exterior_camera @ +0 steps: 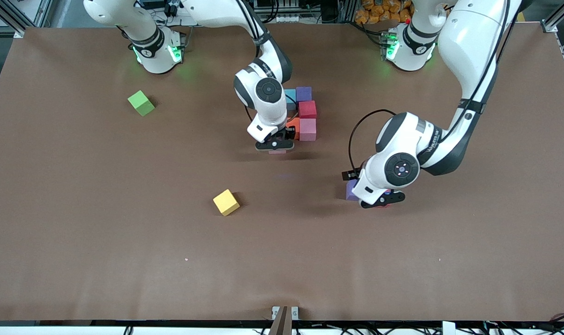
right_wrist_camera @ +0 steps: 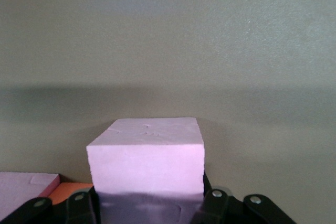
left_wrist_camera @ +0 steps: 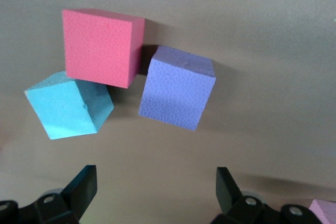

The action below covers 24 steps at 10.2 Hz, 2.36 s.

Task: Form number 2 with 11 blocks
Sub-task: 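Carry the pink cube to the row while the left gripper reaches the purple cube, then release the pink cube with the right gripper while the left gripper lowers to purple, then grasp the yellow cube with the right gripper while the left gripper grasps purple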

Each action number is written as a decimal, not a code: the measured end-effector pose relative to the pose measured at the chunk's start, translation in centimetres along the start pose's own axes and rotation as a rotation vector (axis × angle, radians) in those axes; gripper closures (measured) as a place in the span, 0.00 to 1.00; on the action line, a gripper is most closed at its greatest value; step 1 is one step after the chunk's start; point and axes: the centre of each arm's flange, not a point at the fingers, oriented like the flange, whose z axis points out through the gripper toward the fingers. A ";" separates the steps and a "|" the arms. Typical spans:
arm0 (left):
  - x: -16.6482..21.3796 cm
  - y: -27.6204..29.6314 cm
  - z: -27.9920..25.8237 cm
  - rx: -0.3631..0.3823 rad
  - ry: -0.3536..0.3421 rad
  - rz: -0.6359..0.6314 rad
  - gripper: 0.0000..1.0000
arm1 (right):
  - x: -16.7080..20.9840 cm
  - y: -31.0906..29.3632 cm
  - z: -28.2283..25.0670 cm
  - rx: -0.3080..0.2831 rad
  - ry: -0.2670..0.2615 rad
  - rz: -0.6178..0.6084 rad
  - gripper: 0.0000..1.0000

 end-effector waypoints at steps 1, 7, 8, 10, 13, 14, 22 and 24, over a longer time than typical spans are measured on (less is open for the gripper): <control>0.2 0.0 0.4 0.005 -0.001 -0.003 0.00 | 0.0 0.0 0.0 0.000 0.000 -0.003 0.37; 1.4 0.8 3.2 -0.002 0.041 0.012 0.00 | -0.5 1.3 0.0 -0.008 -0.013 -0.034 0.37; 1.6 0.9 3.9 -0.003 0.040 0.014 0.00 | -0.6 1.5 0.0 -0.009 -0.015 -0.034 0.37; 1.8 0.9 4.6 0.008 0.045 0.020 0.00 | -0.6 1.6 0.0 -0.009 -0.016 -0.032 0.36; 2.1 1.0 4.7 -0.003 0.060 0.022 0.00 | -0.5 1.5 -0.3 -0.003 -0.011 -0.027 0.01; 2.3 1.0 4.9 -0.009 0.064 0.020 0.00 | -0.3 1.4 -0.9 0.005 -0.004 -0.027 0.00; 3.4 0.8 6.2 -0.014 0.094 0.025 0.00 | 7.4 7.6 -11.3 0.060 0.067 0.045 0.00; 3.5 0.7 6.1 -0.015 0.098 0.025 0.00 | 11.8 12.2 -13.4 0.059 0.070 0.008 0.00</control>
